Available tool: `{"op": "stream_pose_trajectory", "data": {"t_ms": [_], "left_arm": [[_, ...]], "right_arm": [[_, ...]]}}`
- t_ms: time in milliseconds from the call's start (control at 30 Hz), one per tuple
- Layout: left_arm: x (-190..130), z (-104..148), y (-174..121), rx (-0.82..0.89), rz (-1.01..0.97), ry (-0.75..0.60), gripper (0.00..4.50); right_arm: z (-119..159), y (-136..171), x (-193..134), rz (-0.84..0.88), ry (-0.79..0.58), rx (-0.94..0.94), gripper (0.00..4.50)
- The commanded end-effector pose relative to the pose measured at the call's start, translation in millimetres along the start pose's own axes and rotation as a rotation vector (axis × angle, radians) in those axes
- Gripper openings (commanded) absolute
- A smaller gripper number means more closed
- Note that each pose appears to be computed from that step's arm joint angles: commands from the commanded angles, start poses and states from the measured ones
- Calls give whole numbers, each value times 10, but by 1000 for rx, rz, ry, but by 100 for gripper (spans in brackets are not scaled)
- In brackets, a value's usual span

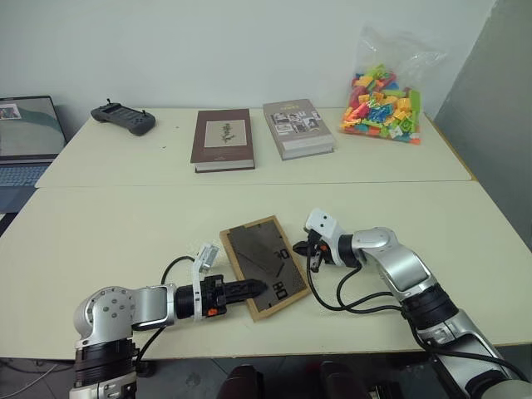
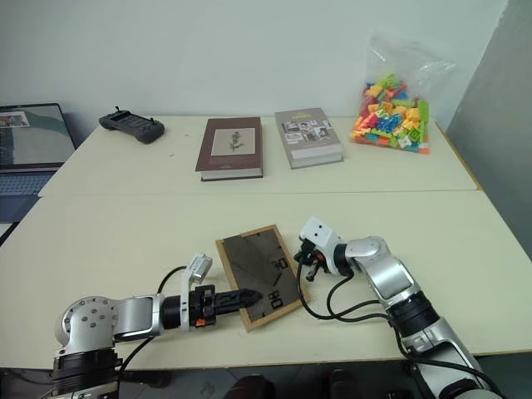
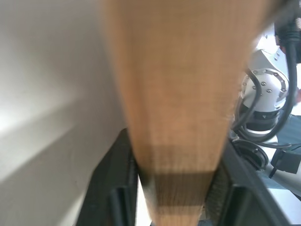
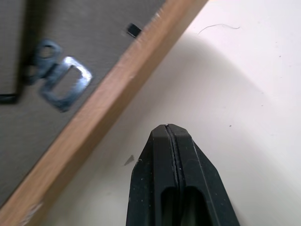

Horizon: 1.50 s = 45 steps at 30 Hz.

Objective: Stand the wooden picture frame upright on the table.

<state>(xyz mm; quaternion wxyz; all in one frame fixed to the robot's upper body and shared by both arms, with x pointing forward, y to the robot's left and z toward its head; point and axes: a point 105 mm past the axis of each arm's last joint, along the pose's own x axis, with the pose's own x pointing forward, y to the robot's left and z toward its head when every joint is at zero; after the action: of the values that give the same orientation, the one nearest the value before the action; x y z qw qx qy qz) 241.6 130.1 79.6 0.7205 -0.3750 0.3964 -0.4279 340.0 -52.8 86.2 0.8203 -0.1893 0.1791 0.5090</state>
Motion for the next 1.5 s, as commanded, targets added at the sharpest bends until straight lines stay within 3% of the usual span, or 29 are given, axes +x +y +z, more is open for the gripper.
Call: {"op": "stream_pose_trajectory", "data": {"t_ms": [33,133,233,400,600,800,1033,1333,1500], "left_arm": [[-35,119,-64,65,15,-30,129],[-99,285,-131,158,37,-40,129],[-176,519,-342,252,-17,-53,129],[-222,720,-460,397,-14,-13,129],[-192,948,-534,584,10,26,129],[-115,1082,-556,683,9,43,129],[-46,1103,-596,703,-23,58,129],[-119,1074,-553,664,-19,56,129],[-99,1041,-575,615,-55,52,129]], "right_arm": [[227,-83,-137,1,-87,-39,0],[387,-253,-373,-20,-136,-41,0],[705,-137,-731,173,-255,-10,51],[1105,53,-946,355,-338,11,174],[1467,78,-760,358,-409,-38,316],[1523,69,-480,303,-406,-128,446],[1580,239,-344,350,-438,-169,446],[1473,392,-789,492,-428,-93,446],[1378,148,-843,354,-407,-67,446]]}}
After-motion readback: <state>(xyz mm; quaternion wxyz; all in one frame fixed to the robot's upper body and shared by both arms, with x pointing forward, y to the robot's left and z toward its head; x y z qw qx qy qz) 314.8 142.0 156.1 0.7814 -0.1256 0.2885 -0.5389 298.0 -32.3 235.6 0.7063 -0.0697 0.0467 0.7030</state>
